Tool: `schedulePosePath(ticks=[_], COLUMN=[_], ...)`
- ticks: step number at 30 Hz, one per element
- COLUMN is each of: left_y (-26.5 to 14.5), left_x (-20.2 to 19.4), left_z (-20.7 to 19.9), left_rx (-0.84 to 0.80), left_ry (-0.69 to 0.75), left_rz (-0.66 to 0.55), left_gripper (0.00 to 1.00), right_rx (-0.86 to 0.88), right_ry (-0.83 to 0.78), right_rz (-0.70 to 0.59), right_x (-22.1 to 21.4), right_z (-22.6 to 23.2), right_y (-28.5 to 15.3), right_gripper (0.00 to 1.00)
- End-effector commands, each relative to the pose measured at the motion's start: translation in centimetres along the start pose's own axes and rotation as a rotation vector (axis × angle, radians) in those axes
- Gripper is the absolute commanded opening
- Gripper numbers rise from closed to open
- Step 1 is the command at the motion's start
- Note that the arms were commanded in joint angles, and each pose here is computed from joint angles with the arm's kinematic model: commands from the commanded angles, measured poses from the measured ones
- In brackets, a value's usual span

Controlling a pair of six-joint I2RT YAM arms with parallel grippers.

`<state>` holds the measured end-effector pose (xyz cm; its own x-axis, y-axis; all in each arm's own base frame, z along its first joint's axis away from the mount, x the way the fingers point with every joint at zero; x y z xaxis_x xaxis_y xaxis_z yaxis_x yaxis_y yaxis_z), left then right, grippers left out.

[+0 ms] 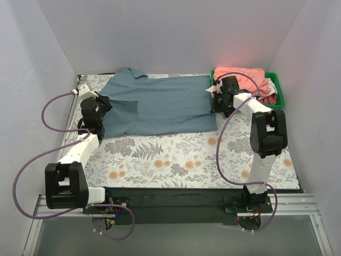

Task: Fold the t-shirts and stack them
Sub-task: Fold the tshirt

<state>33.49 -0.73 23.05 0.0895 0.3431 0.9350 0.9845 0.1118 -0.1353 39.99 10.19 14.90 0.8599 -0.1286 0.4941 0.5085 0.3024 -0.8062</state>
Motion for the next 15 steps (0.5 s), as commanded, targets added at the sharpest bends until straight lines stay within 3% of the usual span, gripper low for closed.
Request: schedulePosePath(ticks=[1,15], left_y=[0.6,4.6], left_x=[3.3,3.2], left_z=[-0.1,0.7], left_rx=[-0.048,-0.072], left_ry=[0.015,0.022], left_rz=[-0.114,-0.048], left_gripper=[0.0,0.0], right_rx=[0.011,0.006], right_ry=[-0.016,-0.007], right_rz=[-0.038,-0.057], right_x=[1.6,3.7], right_z=[0.0,-0.2], right_y=[-0.6,0.4], right_gripper=[0.01,0.01])
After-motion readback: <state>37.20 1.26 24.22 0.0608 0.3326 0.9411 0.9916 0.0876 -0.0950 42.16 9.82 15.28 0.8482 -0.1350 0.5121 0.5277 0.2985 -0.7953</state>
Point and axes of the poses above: each gripper's point midway between its finger pads, its own y axis out along the fingers, its own z axis along the line the jaws close on, x = y × z, the point moved 10 cm from there along -y, back along the fingers, and after that the axes turned 6 degrees about y, right-handed, at the moved point
